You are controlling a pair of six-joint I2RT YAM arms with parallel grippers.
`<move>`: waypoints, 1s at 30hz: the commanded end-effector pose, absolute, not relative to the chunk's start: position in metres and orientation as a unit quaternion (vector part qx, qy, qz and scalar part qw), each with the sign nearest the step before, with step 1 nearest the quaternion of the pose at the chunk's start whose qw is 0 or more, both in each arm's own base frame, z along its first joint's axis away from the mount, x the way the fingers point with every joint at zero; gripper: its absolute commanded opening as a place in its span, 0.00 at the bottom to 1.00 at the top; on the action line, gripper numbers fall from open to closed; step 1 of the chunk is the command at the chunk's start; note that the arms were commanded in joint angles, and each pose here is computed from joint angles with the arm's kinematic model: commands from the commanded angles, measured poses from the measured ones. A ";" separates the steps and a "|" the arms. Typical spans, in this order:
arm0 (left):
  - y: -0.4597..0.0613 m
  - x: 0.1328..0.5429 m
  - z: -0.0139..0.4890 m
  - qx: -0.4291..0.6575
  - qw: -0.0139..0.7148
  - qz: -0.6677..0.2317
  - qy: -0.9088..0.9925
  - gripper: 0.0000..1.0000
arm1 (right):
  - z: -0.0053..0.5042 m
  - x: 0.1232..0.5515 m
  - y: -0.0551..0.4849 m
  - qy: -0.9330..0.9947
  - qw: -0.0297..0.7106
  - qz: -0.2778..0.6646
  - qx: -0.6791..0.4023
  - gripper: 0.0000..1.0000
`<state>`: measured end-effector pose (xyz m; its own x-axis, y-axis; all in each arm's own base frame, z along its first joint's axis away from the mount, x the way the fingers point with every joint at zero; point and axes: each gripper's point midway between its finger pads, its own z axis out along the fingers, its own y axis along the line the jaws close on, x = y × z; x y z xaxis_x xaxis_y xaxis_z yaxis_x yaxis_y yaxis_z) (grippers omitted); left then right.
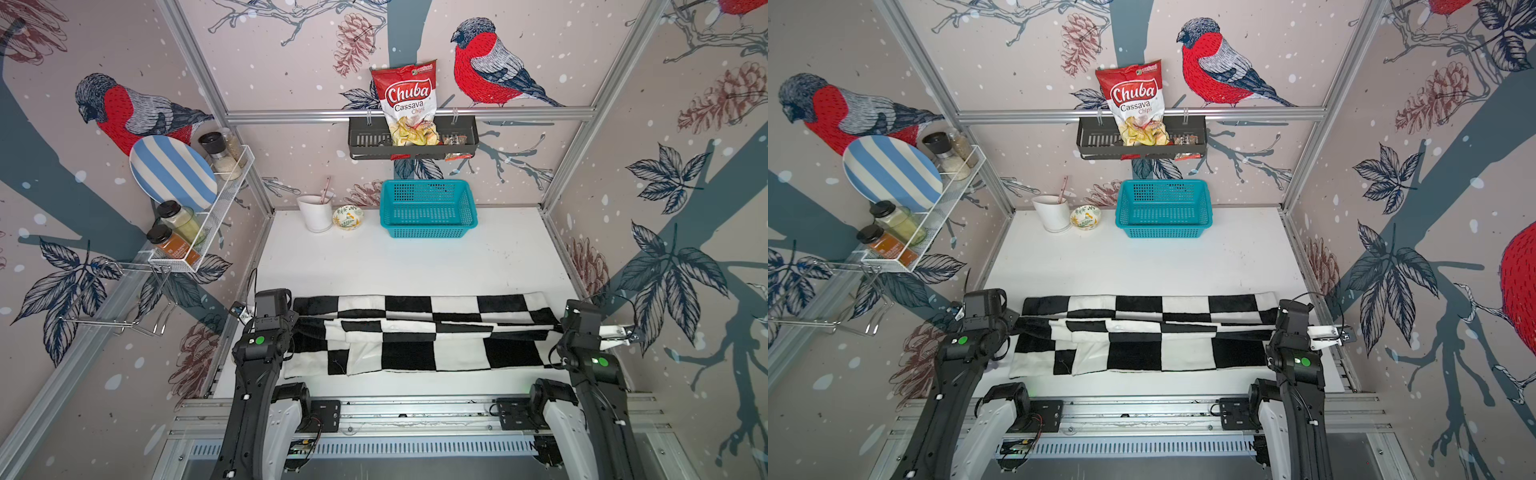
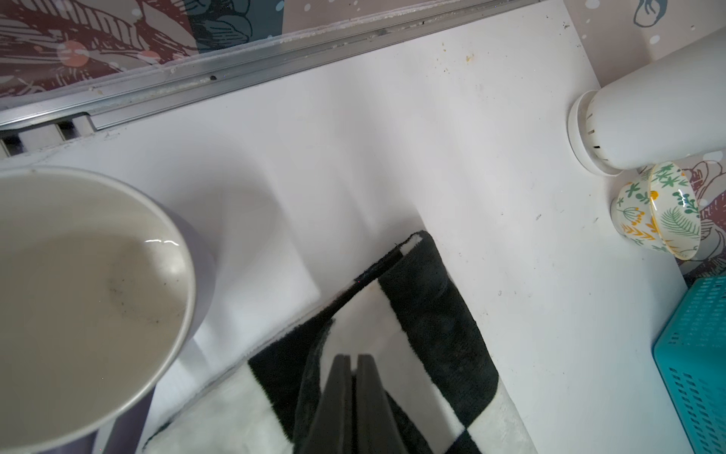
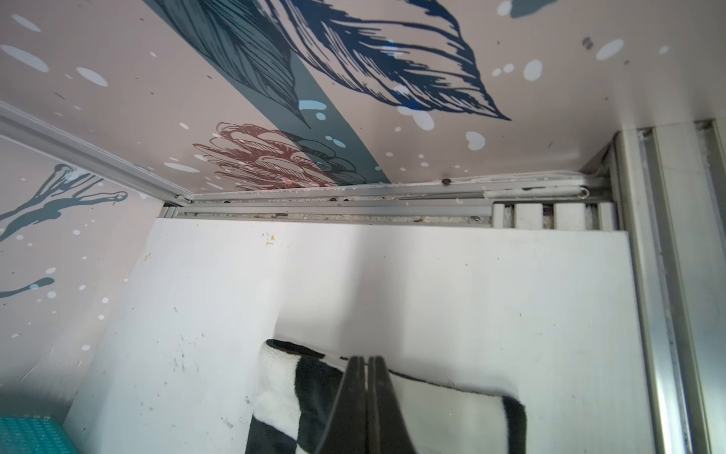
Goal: Roll up the pillowcase
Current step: Fold the pillowcase at the center of the board.
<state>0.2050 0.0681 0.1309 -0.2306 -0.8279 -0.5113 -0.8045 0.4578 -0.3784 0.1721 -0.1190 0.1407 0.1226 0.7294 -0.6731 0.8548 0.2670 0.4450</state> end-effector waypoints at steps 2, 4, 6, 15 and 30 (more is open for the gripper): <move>0.074 0.194 0.127 -0.546 0.328 -0.001 0.771 0.00 | 0.143 0.160 -0.124 0.631 0.448 -0.083 0.629 0.04; 0.072 0.193 0.126 -0.550 0.324 -0.005 0.770 0.00 | 0.145 0.159 -0.124 0.628 0.450 -0.083 0.629 0.05; 0.070 0.192 0.126 -0.550 0.324 -0.011 0.769 0.00 | 0.146 0.159 -0.122 0.629 0.453 -0.079 0.627 0.08; 0.066 0.197 0.146 -0.523 0.355 -0.035 0.774 0.78 | 0.158 0.176 -0.114 0.651 0.485 -0.047 0.582 0.69; -0.016 0.296 0.119 -0.320 0.348 -0.187 0.861 0.39 | 0.102 0.280 0.012 0.864 0.394 0.111 0.294 0.56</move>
<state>0.2708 0.0054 0.1134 -0.5118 -0.7391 -0.4380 -0.5500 0.6735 -0.4938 0.2648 -0.0151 0.1050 -0.4471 0.6478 -0.6168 0.5312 0.7471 0.3997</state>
